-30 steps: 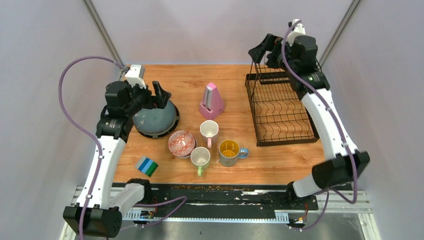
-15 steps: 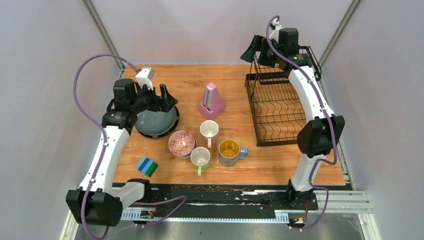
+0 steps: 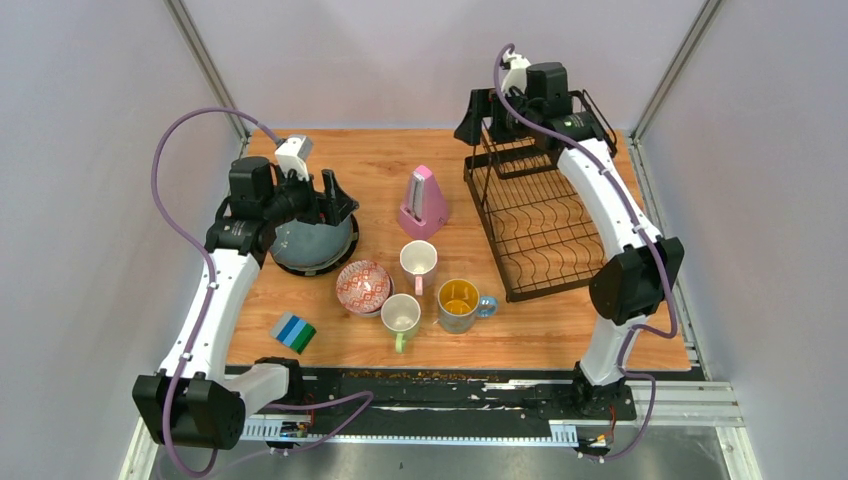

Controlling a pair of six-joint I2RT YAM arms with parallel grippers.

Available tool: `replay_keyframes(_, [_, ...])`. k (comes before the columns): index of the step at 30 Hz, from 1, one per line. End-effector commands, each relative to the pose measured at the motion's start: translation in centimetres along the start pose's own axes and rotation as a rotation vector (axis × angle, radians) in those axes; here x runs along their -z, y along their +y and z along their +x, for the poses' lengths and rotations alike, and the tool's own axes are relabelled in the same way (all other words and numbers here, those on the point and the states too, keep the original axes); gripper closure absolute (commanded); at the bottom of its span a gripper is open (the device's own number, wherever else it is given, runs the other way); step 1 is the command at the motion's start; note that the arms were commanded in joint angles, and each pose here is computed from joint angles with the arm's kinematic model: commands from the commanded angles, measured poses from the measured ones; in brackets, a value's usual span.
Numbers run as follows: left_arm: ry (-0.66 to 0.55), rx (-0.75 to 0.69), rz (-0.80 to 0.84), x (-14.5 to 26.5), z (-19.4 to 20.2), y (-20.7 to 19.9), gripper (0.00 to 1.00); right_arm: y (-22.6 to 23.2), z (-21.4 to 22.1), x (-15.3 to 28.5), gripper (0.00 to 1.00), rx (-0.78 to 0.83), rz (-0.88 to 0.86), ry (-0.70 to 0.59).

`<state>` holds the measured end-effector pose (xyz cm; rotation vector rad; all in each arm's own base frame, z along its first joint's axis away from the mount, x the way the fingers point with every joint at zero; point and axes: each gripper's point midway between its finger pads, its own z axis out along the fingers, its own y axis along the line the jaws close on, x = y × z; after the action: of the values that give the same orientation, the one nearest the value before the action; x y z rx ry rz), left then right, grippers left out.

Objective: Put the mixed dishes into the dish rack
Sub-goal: Move the dish rack to the center of the board.

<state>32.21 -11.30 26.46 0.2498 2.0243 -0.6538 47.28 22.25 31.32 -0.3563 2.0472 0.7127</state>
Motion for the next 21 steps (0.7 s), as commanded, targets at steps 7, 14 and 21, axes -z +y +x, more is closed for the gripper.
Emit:
replay_keyframes(7, [-0.025, -0.020, -0.051, 0.5, -0.7, 0.5, 0.00, 7.3, -8.7, 9.4, 0.05, 0.088, -0.070, -0.258])
replay_keyframes(14, [-0.064, 0.007, -0.136, 0.8, -1.0, 1.8, 0.00, 13.3, 2.7, 4.0, 0.10, 0.034, -0.201, 0.015])
replay_keyframes(21, [-0.096, 0.023, -0.195, 1.3, -1.4, 2.6, 0.00, 12.6, 9.1, -0.5, 0.07, -0.031, -0.110, 0.177])
